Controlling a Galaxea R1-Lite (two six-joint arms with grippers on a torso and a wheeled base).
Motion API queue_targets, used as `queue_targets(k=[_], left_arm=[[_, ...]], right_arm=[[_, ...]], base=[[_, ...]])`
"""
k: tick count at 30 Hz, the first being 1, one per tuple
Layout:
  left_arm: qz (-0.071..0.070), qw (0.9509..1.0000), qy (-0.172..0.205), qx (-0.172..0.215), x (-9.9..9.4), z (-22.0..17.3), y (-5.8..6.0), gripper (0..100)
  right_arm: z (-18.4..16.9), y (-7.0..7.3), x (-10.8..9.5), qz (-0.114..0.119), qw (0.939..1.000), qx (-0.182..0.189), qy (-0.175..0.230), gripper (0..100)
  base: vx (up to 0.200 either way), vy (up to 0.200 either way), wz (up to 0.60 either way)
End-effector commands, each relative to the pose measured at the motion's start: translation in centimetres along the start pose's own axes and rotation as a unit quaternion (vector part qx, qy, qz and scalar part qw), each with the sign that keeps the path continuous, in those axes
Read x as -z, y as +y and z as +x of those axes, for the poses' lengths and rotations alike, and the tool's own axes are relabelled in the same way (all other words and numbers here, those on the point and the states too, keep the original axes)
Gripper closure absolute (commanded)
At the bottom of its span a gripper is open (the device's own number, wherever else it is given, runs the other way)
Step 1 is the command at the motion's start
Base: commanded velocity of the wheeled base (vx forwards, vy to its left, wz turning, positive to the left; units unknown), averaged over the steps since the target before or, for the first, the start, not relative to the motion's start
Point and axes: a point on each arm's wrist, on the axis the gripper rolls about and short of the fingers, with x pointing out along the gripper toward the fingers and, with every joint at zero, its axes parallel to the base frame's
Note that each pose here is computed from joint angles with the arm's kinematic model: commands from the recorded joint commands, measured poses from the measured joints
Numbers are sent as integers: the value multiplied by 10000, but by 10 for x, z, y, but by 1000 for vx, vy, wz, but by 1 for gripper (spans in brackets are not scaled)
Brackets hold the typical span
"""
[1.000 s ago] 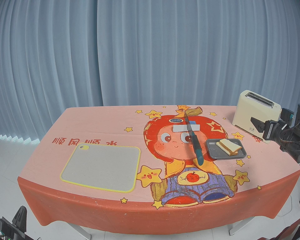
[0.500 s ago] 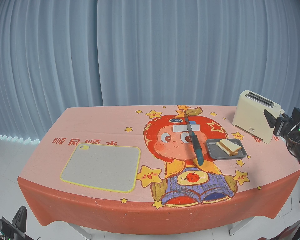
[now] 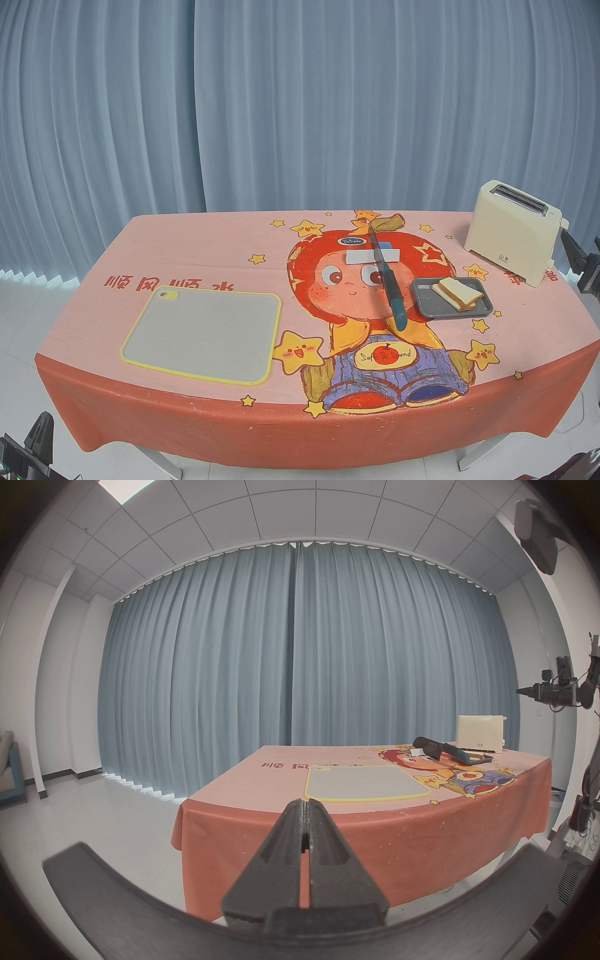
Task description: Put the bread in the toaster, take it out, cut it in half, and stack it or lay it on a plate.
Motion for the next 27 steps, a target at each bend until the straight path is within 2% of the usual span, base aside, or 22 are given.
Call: queue_targets(k=[1,5,11,16,19,25,27], left_arm=[[-1,10000,91,-6,5,1,0,100],[-1,10000,91,-6,5,1,0,100],[-1,10000,83,-6,5,1,0,100],[-1,10000,91,-6,5,1,0,100],[-1,10000,83,-6,5,1,0,100],[-1,10000,83,-6,5,1,0,100],[-1,10000,91,-6,5,1,0,100]], right_arm=[[-39,-8,-5,-48,9987,81,-494,0],[-58,-11,1,-41,9981,72,-616,0],[-81,-13,13,-44,9970,-190,-743,0],[-99,-15,28,-135,9982,-222,-538,0],[-120,-17,40,-174,9988,-357,-301,0],[-151,-21,58,-268,9976,-630,-90,0],[-165,-22,74,-296,9967,-753,108,0]], base=[[0,0,0],[0,0,0],[0,0,0],[0,0,0],[0,0,0],[0,0,0],[0,0,0]])
